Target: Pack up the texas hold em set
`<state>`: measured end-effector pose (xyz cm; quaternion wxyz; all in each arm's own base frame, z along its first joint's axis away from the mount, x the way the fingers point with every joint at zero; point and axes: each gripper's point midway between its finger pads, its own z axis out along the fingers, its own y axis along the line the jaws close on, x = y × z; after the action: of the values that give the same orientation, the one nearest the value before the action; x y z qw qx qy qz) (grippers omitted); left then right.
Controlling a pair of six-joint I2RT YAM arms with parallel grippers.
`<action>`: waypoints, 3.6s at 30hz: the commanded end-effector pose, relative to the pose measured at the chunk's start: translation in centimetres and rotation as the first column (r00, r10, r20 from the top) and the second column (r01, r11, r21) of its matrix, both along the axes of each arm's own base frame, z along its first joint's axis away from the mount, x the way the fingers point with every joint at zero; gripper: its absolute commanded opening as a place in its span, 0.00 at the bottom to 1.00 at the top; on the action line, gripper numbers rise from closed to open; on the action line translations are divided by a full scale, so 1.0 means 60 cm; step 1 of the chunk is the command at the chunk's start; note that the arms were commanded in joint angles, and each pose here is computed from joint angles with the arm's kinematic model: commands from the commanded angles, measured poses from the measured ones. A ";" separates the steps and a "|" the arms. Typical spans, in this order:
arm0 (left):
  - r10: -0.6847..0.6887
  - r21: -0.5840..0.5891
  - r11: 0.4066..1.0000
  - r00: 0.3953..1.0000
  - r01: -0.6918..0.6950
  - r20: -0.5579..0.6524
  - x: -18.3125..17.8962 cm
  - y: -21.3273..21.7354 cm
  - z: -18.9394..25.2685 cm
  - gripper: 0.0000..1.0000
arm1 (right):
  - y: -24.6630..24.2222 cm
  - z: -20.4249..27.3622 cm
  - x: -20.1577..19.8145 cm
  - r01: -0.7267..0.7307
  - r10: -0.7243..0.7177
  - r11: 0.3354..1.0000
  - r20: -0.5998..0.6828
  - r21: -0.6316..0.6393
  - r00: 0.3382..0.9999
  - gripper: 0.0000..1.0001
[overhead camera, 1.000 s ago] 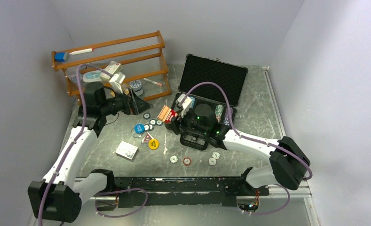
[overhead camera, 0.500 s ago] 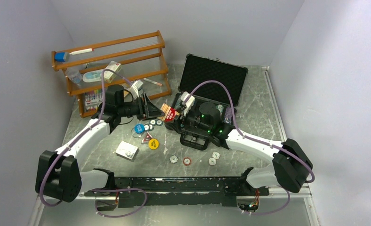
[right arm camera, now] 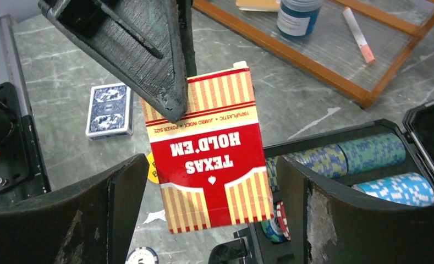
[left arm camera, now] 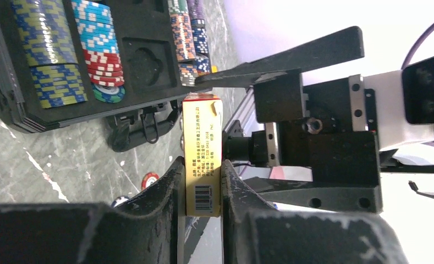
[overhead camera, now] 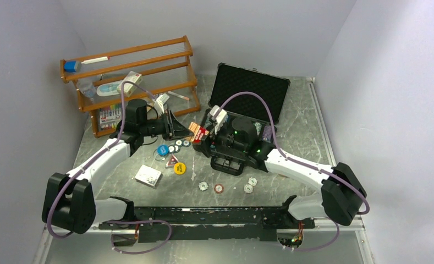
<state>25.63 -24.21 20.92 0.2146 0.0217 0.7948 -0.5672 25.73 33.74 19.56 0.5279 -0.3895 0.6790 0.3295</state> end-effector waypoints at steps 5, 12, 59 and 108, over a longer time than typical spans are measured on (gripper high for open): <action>0.080 0.041 0.995 0.977 -0.090 0.198 0.072 -0.002 0.042 0.07 | -0.067 0.098 0.003 0.209 -0.207 0.970 -0.030 0.124 0.978 0.96; 0.160 0.080 0.980 0.961 -0.182 0.225 0.137 -0.022 0.029 0.07 | -0.163 0.088 0.085 0.608 -0.545 0.781 -0.319 0.143 0.775 0.92; -0.042 0.163 0.986 0.999 0.037 0.027 0.201 -0.330 -0.125 0.07 | -0.411 -0.051 0.151 0.919 -0.701 0.392 -0.656 -0.029 0.278 0.82; 0.138 0.371 0.906 0.970 -0.205 0.199 0.254 -0.301 -0.139 0.63 | -0.425 -0.045 0.144 0.938 -0.736 0.346 -0.615 0.020 0.284 0.80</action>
<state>40.07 -42.18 10.13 0.2839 0.0159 0.8747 -0.3924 33.96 8.59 16.07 0.4669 0.2529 0.8205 0.2116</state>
